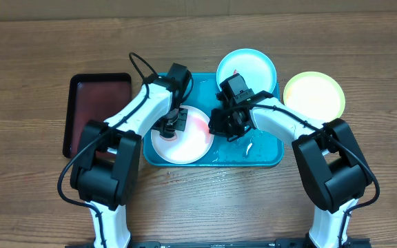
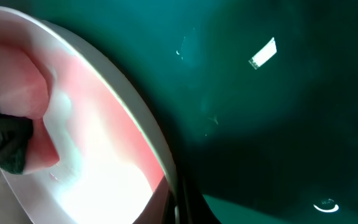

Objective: Clean dirty plates on tray and stack at the side
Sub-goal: 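Continue scrubbing the white plate center with the left gripper's sponge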

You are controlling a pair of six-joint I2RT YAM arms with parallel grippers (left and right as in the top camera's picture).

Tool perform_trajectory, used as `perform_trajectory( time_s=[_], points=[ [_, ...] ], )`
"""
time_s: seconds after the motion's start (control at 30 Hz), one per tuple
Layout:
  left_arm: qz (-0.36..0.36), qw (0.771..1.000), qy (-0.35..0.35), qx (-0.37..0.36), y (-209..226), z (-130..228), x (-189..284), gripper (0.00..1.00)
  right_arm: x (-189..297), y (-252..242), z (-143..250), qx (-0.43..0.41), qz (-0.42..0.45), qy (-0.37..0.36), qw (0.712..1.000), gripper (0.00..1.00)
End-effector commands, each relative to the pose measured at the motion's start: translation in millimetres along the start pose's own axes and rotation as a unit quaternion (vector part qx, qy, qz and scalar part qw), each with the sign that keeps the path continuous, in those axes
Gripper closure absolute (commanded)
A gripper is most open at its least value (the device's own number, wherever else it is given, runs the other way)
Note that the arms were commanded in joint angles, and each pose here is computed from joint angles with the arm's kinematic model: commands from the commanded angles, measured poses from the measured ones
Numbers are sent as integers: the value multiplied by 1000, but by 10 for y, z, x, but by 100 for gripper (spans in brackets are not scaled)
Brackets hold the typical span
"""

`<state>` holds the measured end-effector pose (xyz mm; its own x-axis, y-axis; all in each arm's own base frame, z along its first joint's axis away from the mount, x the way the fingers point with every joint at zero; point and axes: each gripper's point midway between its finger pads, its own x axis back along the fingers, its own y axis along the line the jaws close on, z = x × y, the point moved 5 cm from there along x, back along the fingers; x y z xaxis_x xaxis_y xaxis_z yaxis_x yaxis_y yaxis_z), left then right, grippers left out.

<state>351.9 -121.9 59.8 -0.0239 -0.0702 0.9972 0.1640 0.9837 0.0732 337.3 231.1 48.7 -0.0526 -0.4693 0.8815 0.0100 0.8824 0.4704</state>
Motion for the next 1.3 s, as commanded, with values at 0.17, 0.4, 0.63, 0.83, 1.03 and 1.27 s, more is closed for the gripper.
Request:
perform_trajectory(
  time_s=[0.17,0.4,0.63,0.83,1.03,1.27],
  points=[
    [211,956,12,-202,-509,138,31,96,30,-249,-129,-32,54,-33,997,96],
    [237,943,-13,-231,-654,95,65,96,31,-255,-118,-34,56,-31,997,96],
    [59,991,-55,-104,-263,-207,-53,96,30,-259,-112,-34,57,-29,997,96],
    [-131,983,-122,35,211,-415,16,96,30,-262,-107,-35,58,-28,997,96],
    [-138,982,-105,69,235,-326,6,96,32,-262,-106,-35,58,-28,997,96],
    [27,999,28,-10,-153,99,-69,96,30,-262,-106,-35,58,-28,997,96]
  ],
)
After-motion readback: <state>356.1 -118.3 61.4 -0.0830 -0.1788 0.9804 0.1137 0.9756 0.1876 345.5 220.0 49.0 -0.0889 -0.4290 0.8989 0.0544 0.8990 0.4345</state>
